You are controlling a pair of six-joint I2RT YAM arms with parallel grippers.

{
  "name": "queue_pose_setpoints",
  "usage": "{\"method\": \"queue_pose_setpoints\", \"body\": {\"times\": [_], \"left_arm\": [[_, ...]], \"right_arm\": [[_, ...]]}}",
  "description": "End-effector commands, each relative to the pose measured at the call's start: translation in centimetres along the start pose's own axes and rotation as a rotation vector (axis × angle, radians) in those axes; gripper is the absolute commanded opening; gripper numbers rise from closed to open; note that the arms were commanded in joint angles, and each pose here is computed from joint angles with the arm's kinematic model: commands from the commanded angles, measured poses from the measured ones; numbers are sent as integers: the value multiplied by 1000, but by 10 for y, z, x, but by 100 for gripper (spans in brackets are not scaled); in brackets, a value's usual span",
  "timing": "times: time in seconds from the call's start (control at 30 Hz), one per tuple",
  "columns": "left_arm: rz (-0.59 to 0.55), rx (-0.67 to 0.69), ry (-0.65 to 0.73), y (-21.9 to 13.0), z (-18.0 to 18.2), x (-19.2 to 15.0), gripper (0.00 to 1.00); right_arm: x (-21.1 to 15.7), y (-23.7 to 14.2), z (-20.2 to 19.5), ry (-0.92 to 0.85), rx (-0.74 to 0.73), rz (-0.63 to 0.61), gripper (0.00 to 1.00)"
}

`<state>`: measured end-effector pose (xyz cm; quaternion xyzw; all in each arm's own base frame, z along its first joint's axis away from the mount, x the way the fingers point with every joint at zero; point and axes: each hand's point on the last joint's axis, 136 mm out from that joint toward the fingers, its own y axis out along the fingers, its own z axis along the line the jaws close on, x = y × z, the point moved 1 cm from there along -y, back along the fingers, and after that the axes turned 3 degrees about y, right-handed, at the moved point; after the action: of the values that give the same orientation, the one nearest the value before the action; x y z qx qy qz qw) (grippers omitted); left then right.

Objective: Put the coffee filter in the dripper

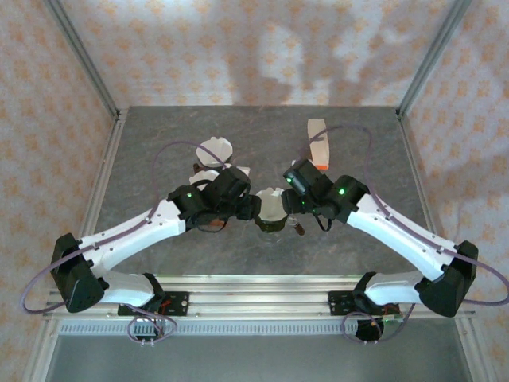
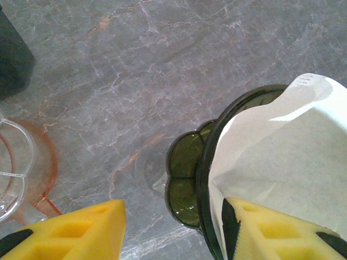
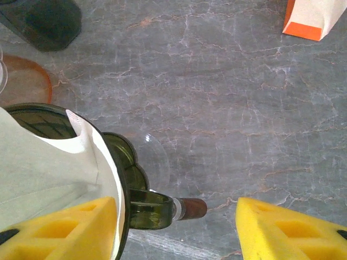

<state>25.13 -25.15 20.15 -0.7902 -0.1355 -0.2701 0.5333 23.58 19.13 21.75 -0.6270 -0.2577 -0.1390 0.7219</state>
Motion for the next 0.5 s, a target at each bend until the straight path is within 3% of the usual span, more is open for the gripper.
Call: {"method": "queue_pose_setpoints", "body": {"times": [0.0,0.23,0.47], "left_arm": [[20,32,-2,5,10,-6,52],[24,33,-1,7,10,-6,52],[26,33,0,7,10,-6,52]], "right_arm": [[3,-2,-7,1,-37,-14,61],[27,-5,20,-75,121,-56,63],[28,19,25,-94,126,2,64]]}}
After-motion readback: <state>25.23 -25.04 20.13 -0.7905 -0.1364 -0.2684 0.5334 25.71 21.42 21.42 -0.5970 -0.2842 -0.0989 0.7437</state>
